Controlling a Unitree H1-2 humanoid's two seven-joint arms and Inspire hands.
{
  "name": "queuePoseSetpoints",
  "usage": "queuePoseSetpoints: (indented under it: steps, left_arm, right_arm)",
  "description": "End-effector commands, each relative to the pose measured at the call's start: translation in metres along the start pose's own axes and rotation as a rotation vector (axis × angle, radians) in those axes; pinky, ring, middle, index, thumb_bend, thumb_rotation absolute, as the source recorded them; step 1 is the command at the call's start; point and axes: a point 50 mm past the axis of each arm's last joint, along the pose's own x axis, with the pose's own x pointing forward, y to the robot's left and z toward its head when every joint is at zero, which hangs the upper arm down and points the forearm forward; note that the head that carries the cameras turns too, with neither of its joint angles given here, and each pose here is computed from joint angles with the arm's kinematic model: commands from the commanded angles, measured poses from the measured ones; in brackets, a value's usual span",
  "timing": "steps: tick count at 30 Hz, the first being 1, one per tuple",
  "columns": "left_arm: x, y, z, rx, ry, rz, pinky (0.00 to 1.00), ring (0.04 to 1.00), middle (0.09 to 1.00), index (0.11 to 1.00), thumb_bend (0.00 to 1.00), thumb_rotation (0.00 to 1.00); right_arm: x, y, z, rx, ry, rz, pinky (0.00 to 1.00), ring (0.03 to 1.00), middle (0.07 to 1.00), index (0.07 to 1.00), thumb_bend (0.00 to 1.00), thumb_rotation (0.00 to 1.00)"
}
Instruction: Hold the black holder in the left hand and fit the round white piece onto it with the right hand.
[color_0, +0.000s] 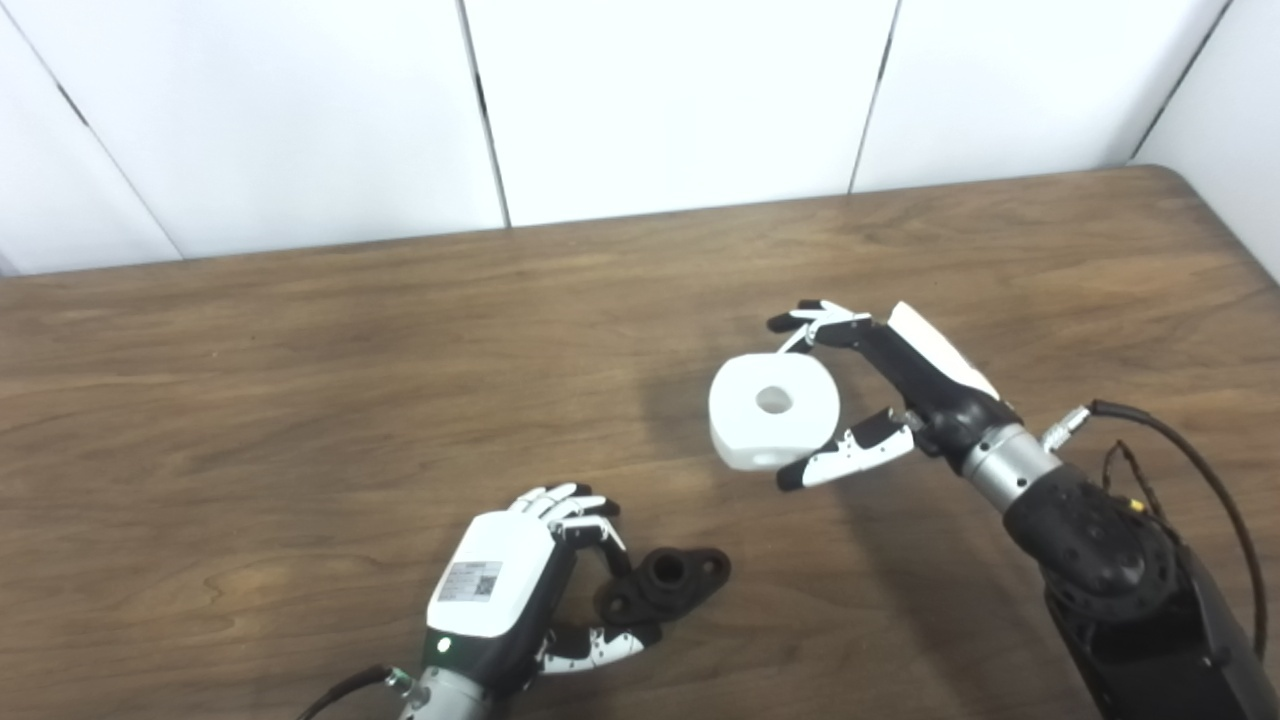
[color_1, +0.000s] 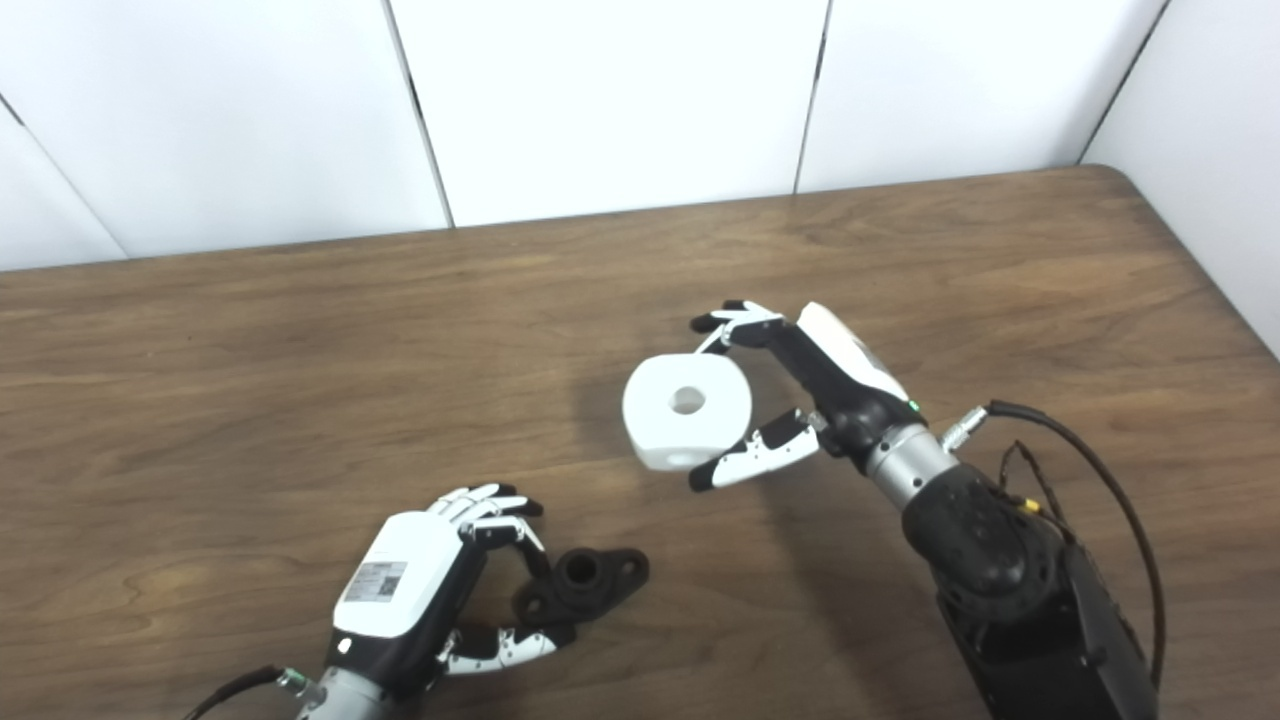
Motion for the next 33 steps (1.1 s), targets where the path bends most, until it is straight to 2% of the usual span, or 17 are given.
queuePoseSetpoints:
  steps: [1, 3, 9, 17, 33]
  left_arm:
    - [-0.005, -0.023, -0.004, -0.003, 0.049, -0.147, 0.86, 0.867, 0.79, 0.488, 0.52, 0.06]
    - [-0.003, -0.022, -0.003, 0.003, 0.05, -0.149, 0.86, 0.868, 0.79, 0.488, 0.52, 0.06]
    - [0.001, -0.02, 0.0, 0.011, 0.055, -0.157, 0.86, 0.873, 0.796, 0.488, 0.52, 0.06]
    - [0.004, -0.017, 0.002, 0.011, 0.057, -0.161, 0.85, 0.87, 0.796, 0.488, 0.52, 0.06]
    - [0.005, -0.011, 0.008, 0.002, 0.067, -0.166, 0.86, 0.875, 0.797, 0.488, 0.52, 0.06]
  right_arm:
    - [-0.005, -0.004, 0.017, -0.013, -0.07, 0.003, 0.96, 0.941, 0.835, 0.482, 0.52, 0.15]
    - [-0.01, 0.0, 0.023, -0.001, -0.083, 0.031, 0.99, 0.95, 0.838, 0.482, 0.52, 0.15]
    - [-0.023, 0.006, 0.038, 0.032, -0.111, 0.083, 0.92, 0.958, 0.837, 0.483, 0.52, 0.15]
    - [-0.033, 0.009, 0.052, 0.03, -0.137, 0.125, 0.91, 0.969, 0.834, 0.482, 0.52, 0.15]
    - [-0.034, 0.021, 0.044, -0.001, -0.134, 0.133, 0.91, 0.987, 0.849, 0.483, 0.52, 0.15]
